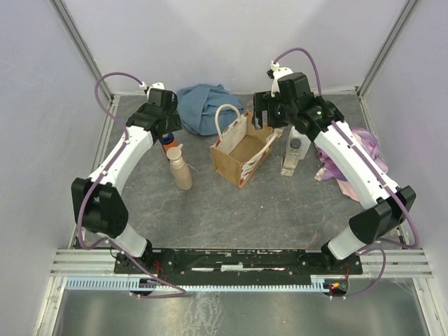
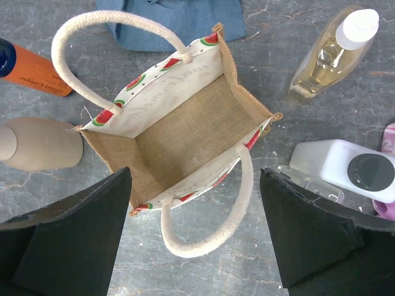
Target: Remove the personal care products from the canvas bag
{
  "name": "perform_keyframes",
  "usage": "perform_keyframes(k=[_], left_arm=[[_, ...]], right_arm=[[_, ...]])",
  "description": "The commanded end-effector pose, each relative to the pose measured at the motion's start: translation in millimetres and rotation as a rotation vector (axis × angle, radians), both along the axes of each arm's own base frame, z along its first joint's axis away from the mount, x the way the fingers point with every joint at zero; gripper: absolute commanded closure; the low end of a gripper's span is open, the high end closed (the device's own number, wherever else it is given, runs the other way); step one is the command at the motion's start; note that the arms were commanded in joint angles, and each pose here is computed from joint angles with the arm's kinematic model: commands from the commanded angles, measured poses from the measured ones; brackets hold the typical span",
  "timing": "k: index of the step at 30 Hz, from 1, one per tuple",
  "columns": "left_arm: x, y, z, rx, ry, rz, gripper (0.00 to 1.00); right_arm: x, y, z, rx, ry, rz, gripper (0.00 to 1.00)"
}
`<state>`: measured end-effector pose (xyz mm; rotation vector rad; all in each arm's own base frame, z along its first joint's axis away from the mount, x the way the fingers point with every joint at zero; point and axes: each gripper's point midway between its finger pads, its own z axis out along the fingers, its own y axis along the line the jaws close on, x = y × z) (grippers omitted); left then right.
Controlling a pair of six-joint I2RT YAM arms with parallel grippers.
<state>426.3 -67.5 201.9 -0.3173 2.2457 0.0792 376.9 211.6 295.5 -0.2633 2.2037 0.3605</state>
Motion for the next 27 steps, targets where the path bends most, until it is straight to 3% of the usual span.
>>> perform_keyframes(k=[1, 7, 17, 23, 27], left_arm=[[6, -6, 50, -0.075, -0.14, 0.004, 0.27], [1, -7, 42, -0.087, -0.123, 0.004, 0.27], [-36, -37, 104, -0.219, -0.233, -0.134, 0.27], [-61, -39, 126, -0.216, -0.282, -0.169, 0.23], [-63, -19, 129, -0.137, -0.277, -0.105, 0.13]], right_arm=[[-11, 15, 13, 0.027, -0.025, 0.04, 0.07], [-15, 19, 11, 0.011, -0.017, 0.043, 0.05], [-41, 30, 23, 0.045, -0.029, 0.075, 0.01], [-34, 1, 19, -0.039, -0.055, -0.03, 0.0], [-20, -41, 26, -0.001, -0.058, -0.116, 0.0]])
